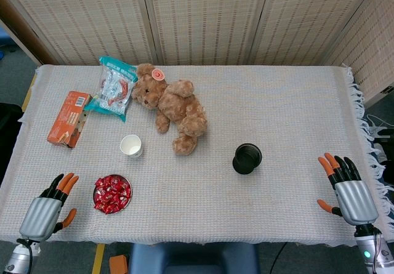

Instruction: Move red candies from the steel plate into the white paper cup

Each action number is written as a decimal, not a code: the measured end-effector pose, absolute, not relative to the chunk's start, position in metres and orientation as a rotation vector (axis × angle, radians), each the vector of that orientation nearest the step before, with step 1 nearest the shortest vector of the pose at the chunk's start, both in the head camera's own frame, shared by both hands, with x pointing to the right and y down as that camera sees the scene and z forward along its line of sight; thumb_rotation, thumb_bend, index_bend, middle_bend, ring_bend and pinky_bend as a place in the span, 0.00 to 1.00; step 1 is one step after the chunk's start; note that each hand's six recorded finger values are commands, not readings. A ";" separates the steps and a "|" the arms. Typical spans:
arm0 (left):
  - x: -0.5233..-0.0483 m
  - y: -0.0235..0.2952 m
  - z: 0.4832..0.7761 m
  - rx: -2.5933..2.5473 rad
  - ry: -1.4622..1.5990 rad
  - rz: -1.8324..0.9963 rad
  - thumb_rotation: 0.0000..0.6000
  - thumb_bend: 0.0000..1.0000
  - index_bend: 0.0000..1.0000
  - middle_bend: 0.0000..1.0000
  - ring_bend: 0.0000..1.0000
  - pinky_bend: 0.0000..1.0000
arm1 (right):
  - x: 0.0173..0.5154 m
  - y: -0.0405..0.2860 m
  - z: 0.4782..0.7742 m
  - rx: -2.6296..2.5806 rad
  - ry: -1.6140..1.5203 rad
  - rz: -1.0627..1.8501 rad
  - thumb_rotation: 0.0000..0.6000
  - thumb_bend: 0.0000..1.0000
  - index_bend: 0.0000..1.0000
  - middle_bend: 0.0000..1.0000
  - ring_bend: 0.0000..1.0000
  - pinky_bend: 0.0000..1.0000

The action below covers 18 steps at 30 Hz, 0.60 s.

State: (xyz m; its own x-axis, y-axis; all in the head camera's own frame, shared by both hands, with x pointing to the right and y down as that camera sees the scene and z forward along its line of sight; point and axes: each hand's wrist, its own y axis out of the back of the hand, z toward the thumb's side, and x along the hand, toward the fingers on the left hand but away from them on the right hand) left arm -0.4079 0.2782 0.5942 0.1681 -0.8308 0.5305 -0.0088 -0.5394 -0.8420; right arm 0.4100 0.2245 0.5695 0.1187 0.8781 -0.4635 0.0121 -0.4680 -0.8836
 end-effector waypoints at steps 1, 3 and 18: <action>-0.404 0.280 0.598 -1.735 0.781 -1.457 1.00 0.39 0.00 0.01 0.01 0.34 | 0.409 0.225 0.569 -1.642 -0.880 1.441 1.00 0.01 0.00 0.00 0.00 0.00; -0.397 0.283 0.606 -1.737 0.728 -1.469 1.00 0.39 0.00 0.01 0.01 0.34 | 0.407 0.226 0.568 -1.648 -0.878 1.433 1.00 0.01 0.00 0.00 0.00 0.00; -0.366 0.280 0.659 -1.777 0.556 -1.557 1.00 0.39 0.00 0.02 0.02 0.38 | 0.403 0.230 0.566 -1.669 -0.869 1.421 1.00 0.01 0.00 0.00 0.00 0.00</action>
State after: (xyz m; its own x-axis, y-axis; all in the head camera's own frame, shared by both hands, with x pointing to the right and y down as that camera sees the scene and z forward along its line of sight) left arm -0.3660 0.2801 0.6587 0.1856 -0.7147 0.6744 0.1263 -0.6633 -0.7377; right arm 0.4032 0.2299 0.5661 0.1476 0.8710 -0.4686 0.0199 -0.4763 -0.8790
